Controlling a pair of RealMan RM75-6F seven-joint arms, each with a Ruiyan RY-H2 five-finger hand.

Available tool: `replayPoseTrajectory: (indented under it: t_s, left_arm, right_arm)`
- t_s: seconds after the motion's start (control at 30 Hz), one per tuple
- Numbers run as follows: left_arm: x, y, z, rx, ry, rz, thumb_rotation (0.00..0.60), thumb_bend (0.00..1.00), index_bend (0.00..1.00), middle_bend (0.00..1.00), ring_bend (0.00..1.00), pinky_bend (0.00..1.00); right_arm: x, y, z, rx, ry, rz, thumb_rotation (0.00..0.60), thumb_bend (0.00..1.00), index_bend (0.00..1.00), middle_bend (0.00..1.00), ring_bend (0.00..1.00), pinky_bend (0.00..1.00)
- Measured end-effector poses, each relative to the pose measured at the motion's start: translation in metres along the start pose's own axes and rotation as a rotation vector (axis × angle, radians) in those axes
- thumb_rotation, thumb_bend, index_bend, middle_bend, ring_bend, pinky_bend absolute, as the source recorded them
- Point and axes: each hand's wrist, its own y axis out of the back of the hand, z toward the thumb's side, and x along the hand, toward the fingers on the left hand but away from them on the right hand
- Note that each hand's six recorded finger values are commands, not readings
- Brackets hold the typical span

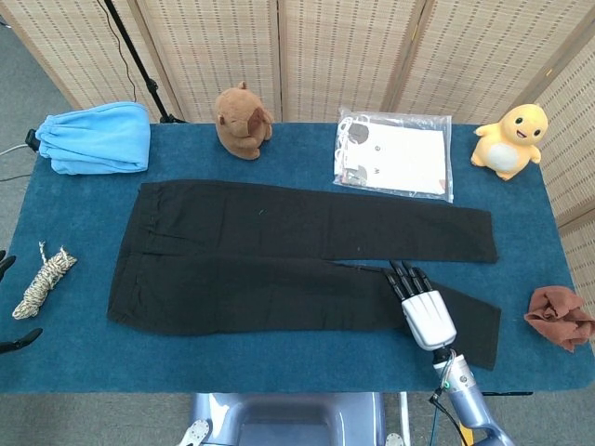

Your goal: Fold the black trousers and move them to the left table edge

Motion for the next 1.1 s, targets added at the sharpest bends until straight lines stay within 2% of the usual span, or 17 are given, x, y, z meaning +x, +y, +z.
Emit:
replayPoseTrajectory:
  t_s: [0.07,0.13,0.23,0.4,0.53,0.63,0.77,0.83,0.97,1.1]
  left_arm:
    - [0.0,-0.001,0.001,0.002,-0.003,-0.003,0.6,0.0,0.0,0.0,0.0,0.0]
    - [0.0,-0.002,0.002,0.004,-0.009,-0.008,0.6,0.0,0.0,0.0,0.0,0.0]
    - [0.0,-0.004,0.005,0.004,-0.025,-0.017,0.6,0.0,0.0,0.0,0.0,0.0]
    - [-0.001,-0.009,0.012,0.002,-0.07,-0.025,0.6,0.0,0.0,0.0,0.0,0.0]
    - [-0.001,-0.017,0.012,0.034,-0.097,-0.032,0.6,0.0,0.0,0.0,0.0,0.0]
    - [0.0,-0.025,0.011,0.056,-0.123,-0.039,0.6,0.0,0.0,0.0,0.0,0.05]
    - [0.005,-0.036,0.011,0.092,-0.165,-0.031,0.6,0.0,0.0,0.0,0.01,0.17]
    - [0.008,-0.041,0.011,0.112,-0.186,-0.031,0.6,0.0,0.02,0.0,0.05,0.21]
    - [0.014,-0.056,0.012,0.168,-0.242,-0.056,0.6,0.0,0.1,0.01,0.13,0.25]
    - [0.02,-0.074,0.012,0.231,-0.305,-0.102,0.6,0.0,0.11,0.02,0.14,0.26]
  right_arm:
    - [0.002,0.0,0.0,-0.01,0.007,-0.003,0.6,0.1,0.31,0.32,0.28,0.49]
    - [0.006,0.0,0.002,-0.026,0.024,-0.006,0.6,0.15,0.38,0.4,0.36,0.57]
    - [0.013,0.0,0.002,-0.043,0.048,-0.012,0.6,0.25,0.47,0.49,0.45,0.64]
    - [0.019,-0.002,0.0,-0.053,0.076,-0.02,0.6,0.35,0.56,0.57,0.51,0.69]
    - [0.02,-0.001,-0.001,-0.061,0.089,-0.033,0.6,0.6,0.6,0.59,0.54,0.72]
    - [0.019,-0.001,-0.002,-0.068,0.094,-0.046,0.6,0.7,0.6,0.6,0.54,0.72]
    - [0.018,-0.002,-0.002,-0.074,0.098,-0.051,0.6,0.7,0.6,0.6,0.54,0.72]
    - [0.018,-0.002,-0.002,-0.078,0.099,-0.048,0.6,0.7,0.6,0.6,0.54,0.72]
    - [0.017,-0.001,-0.002,-0.081,0.099,-0.05,0.6,0.7,0.6,0.6,0.54,0.72]
    - [0.018,0.001,0.001,-0.087,0.105,-0.055,0.6,0.7,0.6,0.6,0.54,0.72]
